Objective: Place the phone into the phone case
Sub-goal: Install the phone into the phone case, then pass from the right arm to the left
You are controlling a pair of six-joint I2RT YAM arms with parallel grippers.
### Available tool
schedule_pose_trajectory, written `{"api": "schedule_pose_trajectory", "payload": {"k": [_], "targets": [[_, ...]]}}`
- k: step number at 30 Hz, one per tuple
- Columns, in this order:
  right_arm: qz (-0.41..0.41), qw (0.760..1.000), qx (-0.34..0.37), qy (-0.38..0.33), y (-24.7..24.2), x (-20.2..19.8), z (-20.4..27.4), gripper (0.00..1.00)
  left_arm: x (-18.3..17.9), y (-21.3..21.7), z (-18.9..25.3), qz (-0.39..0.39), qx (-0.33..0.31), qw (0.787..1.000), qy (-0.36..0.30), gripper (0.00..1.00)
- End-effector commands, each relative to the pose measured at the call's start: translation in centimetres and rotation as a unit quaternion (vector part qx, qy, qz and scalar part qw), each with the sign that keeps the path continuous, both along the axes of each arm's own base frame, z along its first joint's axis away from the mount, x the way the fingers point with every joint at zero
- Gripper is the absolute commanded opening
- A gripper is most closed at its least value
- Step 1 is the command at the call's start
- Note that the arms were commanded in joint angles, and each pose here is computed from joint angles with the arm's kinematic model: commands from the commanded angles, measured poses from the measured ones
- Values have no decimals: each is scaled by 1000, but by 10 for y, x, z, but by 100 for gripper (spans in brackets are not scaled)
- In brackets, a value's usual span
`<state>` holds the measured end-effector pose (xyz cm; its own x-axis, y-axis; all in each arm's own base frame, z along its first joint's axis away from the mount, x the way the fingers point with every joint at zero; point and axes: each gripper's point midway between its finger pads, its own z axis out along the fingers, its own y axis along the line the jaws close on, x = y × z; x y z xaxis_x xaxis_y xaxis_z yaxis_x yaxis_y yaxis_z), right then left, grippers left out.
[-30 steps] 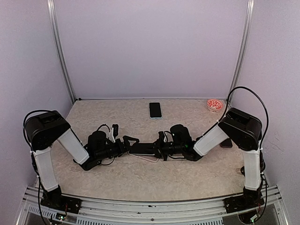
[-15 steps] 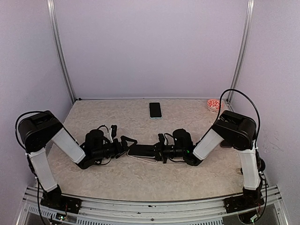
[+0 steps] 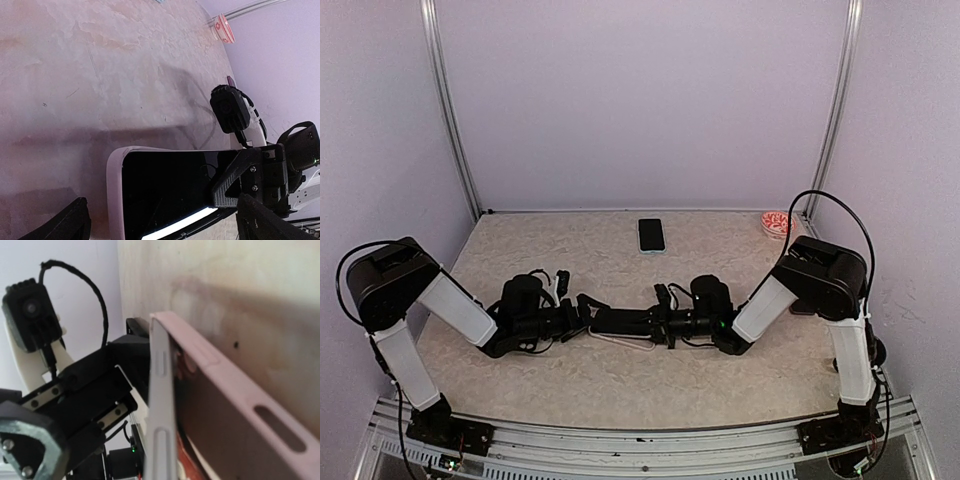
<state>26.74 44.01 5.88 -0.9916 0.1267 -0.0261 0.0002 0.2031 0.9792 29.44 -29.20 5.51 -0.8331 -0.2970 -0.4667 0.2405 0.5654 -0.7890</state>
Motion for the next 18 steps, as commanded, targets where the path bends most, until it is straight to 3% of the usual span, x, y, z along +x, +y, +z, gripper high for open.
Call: {"api": "schedule_pose_trajectory", "payload": {"k": [1,10,18], "targets": [[19,997,46,-56,3,-5,39,0,1,-1,3,-7,3,1000,-4,99],[34,995,63,-77,4,-10,49,0,-5,-20,11,-60,-31,998,-5,98],[53,991,55,-106,5,-15,49,0,-13,-30,18,-90,-59,994,-2,90]]}}
